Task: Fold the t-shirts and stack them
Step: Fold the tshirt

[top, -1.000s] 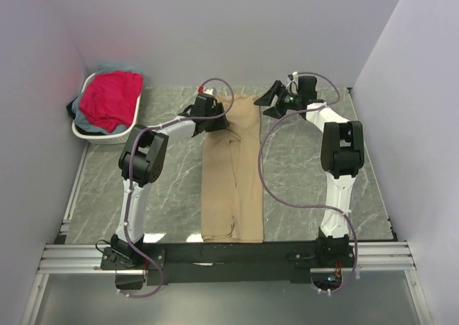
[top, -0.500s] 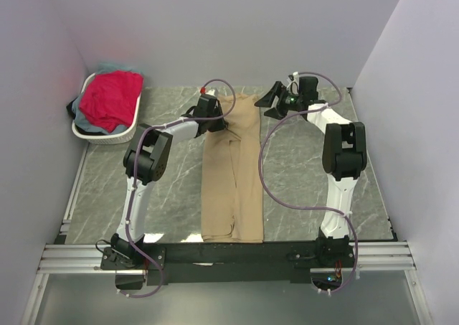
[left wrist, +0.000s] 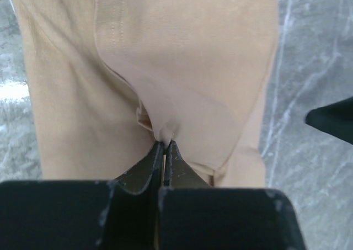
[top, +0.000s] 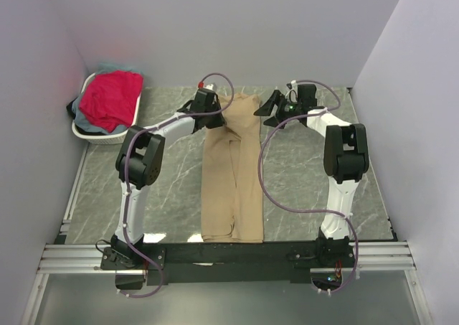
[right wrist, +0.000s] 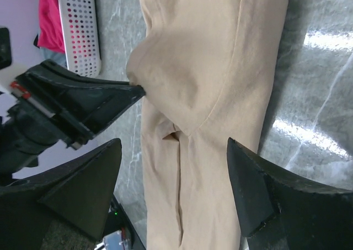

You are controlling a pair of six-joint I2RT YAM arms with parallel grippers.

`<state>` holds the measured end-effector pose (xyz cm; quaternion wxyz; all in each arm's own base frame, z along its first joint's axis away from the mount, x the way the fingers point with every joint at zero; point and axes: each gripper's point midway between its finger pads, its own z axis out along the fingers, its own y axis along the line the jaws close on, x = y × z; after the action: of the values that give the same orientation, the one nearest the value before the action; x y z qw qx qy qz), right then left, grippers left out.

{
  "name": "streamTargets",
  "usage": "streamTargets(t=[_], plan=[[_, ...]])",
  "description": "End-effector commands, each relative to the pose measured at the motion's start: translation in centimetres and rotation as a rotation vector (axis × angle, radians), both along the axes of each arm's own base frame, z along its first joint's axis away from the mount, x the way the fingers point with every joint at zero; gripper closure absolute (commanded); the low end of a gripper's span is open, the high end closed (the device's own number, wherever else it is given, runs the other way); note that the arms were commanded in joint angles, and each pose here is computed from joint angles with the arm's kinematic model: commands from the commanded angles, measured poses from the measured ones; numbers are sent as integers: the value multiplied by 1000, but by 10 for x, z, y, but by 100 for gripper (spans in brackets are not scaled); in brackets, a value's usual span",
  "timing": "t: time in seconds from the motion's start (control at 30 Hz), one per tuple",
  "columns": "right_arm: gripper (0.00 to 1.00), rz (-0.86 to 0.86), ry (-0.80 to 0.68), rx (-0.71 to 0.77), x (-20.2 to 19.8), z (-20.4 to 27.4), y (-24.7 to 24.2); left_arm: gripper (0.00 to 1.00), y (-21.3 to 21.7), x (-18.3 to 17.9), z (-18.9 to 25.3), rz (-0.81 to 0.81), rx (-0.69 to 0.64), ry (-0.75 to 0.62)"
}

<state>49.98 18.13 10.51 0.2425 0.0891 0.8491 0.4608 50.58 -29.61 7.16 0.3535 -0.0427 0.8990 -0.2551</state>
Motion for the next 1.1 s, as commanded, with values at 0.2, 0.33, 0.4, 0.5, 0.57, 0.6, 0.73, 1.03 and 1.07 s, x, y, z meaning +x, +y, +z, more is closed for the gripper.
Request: streamTargets(t=[0.2, 0.33, 0.4, 0.5, 0.57, 0.6, 0.73, 1.03, 1.07], plan=[[17, 28, -109, -24, -9, 35, 4, 94, 8, -30, 8, 20, 19, 115], [17, 29, -110, -26, -10, 35, 4, 79, 30, -41, -14, 75, 139, 194], [17, 31, -109, -26, -10, 35, 4, 14, 36, -41, -15, 93, 168, 194], [17, 30, -112, -27, -11, 36, 4, 0, 42, -38, -7, 108, 185, 152], [16, 31, -110, -28, -11, 35, 4, 1, 39, -35, 7, 98, 156, 107], [16, 25, -118, -31, -9, 36, 3, 1, 39, -34, 12, 99, 149, 92], [16, -3, -162, -31, 9, 50, 3, 1, 35, -28, 42, 91, 109, 19], [17, -41, -157, 110, 102, 58, 20, 1, 26, -32, 84, 39, 38, -62], [17, -46, -158, 116, 114, 53, 22, 1, 29, -35, 81, 38, 47, -56]])
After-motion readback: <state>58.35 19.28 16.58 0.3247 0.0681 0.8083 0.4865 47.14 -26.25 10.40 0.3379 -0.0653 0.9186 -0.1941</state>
